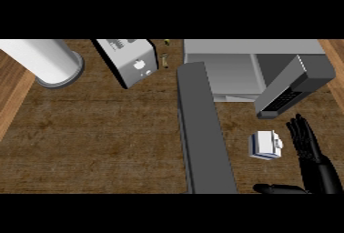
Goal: Pick up the milk, place it into the microwave and close the microwave
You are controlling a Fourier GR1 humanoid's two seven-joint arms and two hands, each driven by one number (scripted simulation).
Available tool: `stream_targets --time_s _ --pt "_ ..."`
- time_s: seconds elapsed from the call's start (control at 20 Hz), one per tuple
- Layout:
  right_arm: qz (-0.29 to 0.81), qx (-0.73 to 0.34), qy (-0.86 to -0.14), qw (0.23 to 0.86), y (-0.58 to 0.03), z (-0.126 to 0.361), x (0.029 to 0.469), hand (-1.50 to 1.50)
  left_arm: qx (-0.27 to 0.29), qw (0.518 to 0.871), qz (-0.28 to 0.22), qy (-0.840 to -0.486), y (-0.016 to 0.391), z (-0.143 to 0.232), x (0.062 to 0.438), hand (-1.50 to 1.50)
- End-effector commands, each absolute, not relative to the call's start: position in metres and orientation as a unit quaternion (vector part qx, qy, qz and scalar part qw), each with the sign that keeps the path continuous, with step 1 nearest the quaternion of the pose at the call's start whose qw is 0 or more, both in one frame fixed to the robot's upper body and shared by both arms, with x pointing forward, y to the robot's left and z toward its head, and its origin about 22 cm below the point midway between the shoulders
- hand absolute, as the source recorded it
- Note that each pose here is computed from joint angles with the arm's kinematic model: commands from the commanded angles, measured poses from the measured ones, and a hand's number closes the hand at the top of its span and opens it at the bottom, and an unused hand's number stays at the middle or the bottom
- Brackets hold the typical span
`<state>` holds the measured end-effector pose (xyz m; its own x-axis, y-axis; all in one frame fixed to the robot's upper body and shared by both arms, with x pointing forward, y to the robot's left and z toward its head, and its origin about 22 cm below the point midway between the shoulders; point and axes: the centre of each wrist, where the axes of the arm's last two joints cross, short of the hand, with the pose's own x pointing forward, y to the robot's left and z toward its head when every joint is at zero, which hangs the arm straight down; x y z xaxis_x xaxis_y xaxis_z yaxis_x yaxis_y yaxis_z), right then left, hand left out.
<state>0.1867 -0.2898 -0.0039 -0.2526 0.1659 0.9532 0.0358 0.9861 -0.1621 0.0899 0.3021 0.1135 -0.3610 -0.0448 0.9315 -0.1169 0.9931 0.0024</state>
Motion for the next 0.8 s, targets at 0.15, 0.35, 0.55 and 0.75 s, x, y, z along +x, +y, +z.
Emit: stream_targets --time_s 0.15,0.35,0.55,0.75 --pt "0.041 -0.086 -0.774 0.625 -0.326 -0.057 0.185 -1.5 0.043 0.551 0.034 -0.832 0.311 0.117 0.08 -1.5" --pt "0.039 -0.076 -0.773 0.628 -0.324 -0.069 0.191 -1.5 0.033 0.559 0.03 -0.828 0.316 0.113 0.087 -1.5" --pt "0.034 -0.061 -0.772 0.632 -0.34 -0.091 0.199 -1.5 0.046 0.555 0.034 -0.83 0.304 0.126 0.085 -1.5" --pt "0.054 -0.059 -0.769 0.634 -0.343 -0.115 0.192 -1.5 0.032 0.549 0.03 -0.835 0.321 0.103 0.076 -1.5"
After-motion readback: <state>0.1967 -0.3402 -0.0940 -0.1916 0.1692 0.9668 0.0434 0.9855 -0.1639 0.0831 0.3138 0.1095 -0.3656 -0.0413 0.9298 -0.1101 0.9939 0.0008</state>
